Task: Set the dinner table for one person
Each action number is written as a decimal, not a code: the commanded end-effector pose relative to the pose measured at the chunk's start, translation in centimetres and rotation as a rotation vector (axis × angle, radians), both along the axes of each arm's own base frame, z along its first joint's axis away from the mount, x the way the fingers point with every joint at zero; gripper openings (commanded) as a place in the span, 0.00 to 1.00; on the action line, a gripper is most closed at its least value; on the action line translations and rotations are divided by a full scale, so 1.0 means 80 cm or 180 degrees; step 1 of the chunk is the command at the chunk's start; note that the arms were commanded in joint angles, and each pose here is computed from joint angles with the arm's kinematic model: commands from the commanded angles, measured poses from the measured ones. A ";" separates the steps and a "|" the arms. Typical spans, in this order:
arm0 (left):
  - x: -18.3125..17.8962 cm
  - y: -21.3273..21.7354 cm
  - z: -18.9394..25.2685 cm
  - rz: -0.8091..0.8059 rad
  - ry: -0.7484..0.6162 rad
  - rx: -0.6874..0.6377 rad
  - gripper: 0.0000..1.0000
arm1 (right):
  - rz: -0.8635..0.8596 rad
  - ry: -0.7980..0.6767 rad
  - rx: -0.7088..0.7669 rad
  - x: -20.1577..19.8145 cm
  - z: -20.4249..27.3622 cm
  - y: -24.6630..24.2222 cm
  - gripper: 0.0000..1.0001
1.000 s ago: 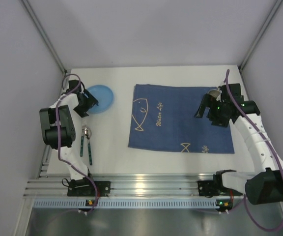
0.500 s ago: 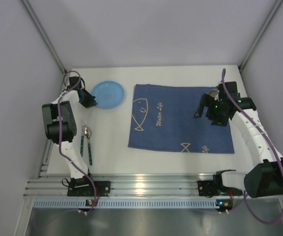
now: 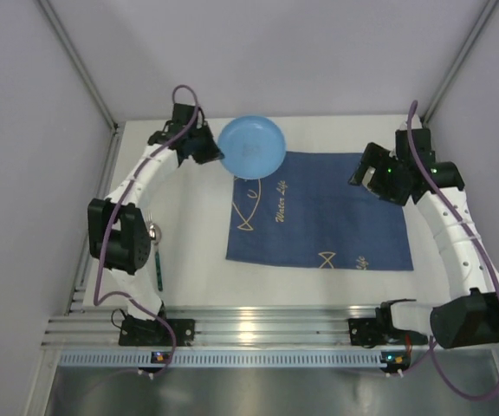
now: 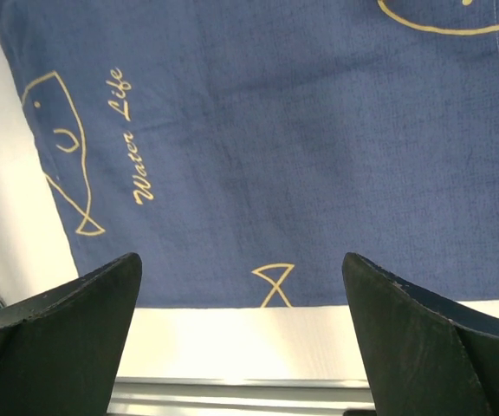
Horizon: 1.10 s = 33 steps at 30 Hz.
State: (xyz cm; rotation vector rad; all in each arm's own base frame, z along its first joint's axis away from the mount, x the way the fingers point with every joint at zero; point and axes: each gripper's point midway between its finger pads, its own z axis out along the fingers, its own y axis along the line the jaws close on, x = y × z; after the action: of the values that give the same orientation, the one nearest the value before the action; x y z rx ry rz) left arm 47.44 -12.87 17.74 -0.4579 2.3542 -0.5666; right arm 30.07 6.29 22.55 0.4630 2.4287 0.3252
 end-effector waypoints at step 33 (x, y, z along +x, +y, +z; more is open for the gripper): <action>-0.097 -0.267 -0.097 -0.1586 0.0394 0.0350 0.00 | 0.0114 -0.0237 -0.0121 0.041 0.005 0.012 1.00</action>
State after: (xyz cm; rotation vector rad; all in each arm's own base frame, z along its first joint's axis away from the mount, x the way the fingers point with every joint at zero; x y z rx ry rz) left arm 37.44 -31.34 8.29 0.1541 2.6903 -0.5111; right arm 32.08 7.57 22.51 0.4127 2.4086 0.3244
